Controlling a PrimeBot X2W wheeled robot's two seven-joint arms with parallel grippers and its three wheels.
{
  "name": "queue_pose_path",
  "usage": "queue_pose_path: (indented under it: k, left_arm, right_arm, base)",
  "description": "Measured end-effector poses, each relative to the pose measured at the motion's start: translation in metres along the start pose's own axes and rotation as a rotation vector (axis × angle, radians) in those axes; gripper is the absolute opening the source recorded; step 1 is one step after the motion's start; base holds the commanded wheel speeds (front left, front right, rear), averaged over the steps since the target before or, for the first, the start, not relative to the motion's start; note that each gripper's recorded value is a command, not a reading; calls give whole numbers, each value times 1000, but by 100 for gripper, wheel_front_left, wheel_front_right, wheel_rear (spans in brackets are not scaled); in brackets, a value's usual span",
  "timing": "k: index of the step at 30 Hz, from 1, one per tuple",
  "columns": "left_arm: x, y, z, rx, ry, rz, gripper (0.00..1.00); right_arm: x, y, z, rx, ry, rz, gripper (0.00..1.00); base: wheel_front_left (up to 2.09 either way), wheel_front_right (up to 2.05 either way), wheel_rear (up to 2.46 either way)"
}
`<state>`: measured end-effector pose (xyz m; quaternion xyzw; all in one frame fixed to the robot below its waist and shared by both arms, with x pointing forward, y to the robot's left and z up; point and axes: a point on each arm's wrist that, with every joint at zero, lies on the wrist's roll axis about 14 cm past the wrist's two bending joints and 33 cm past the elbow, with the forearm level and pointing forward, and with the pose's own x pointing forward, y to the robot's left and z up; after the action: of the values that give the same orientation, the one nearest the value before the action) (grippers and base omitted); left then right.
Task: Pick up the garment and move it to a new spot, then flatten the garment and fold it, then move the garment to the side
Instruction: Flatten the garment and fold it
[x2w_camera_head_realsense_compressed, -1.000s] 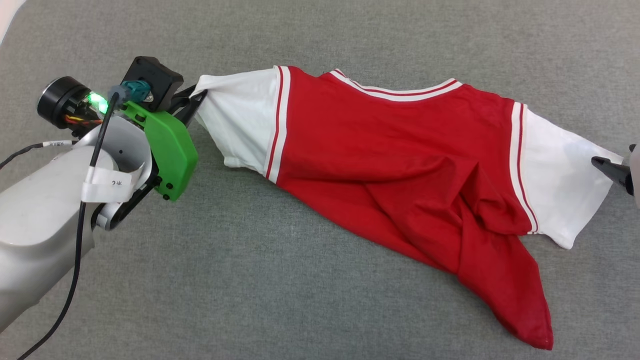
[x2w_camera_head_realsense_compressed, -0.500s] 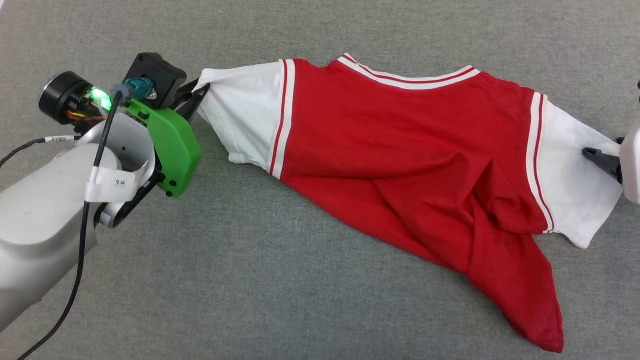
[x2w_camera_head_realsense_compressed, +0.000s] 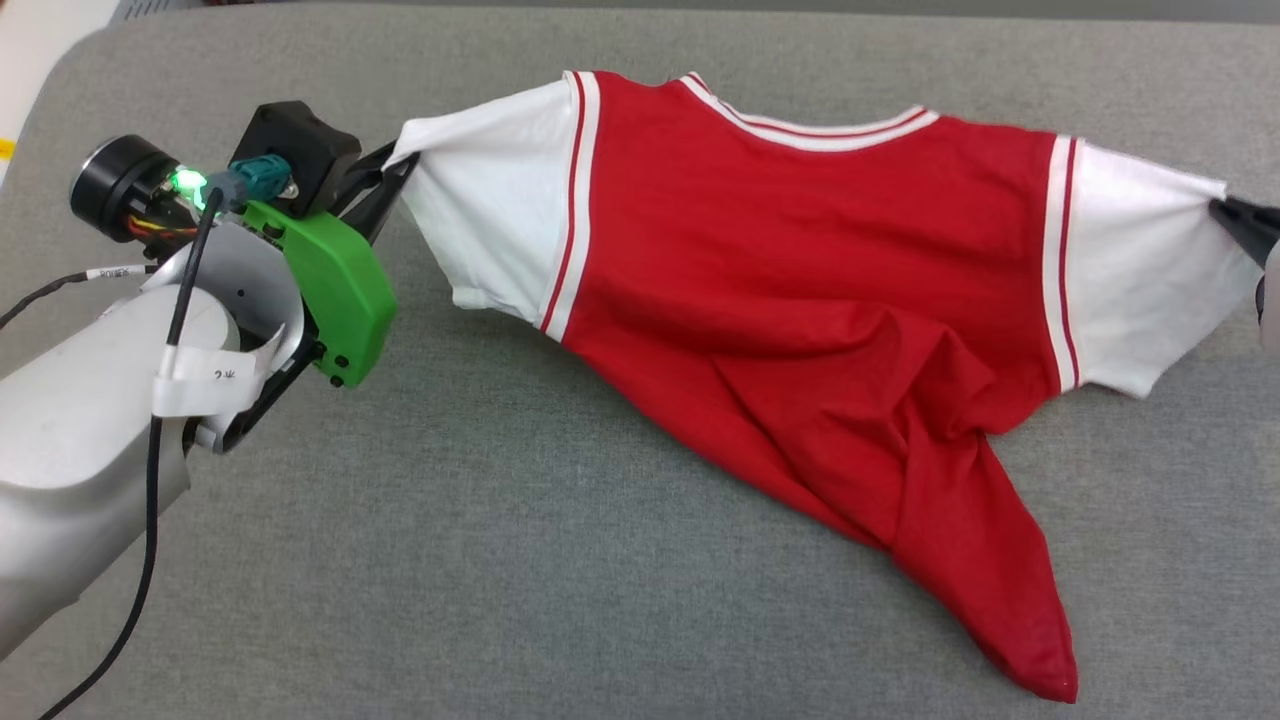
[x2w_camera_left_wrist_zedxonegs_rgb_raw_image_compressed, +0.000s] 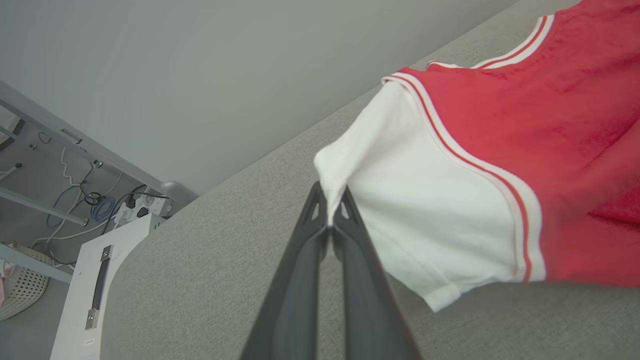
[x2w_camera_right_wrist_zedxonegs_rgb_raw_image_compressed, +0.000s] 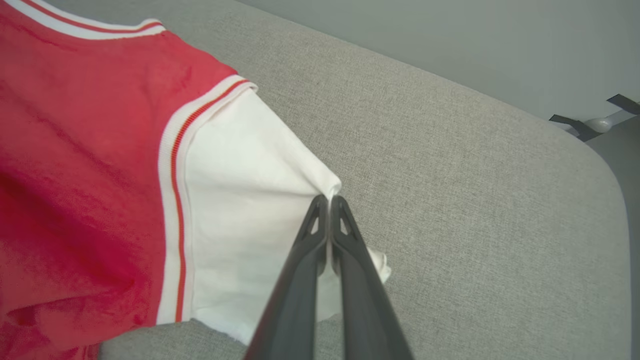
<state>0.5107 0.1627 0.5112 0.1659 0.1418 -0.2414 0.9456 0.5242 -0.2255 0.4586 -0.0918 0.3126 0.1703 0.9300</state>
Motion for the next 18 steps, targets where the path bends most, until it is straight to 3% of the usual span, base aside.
queue_pose_path:
  k: [9,18]
  left_arm:
    - [-29,7,94,83,-260,61,0]
    - [-72,15,185,158,-499,126,0]
  right_arm:
    - [-70,-11,102,-60,-389,-61,0]
    - [-148,-18,177,-122,-692,-157,0]
  base:
    - [0,0,0]
    - [0,0,0]
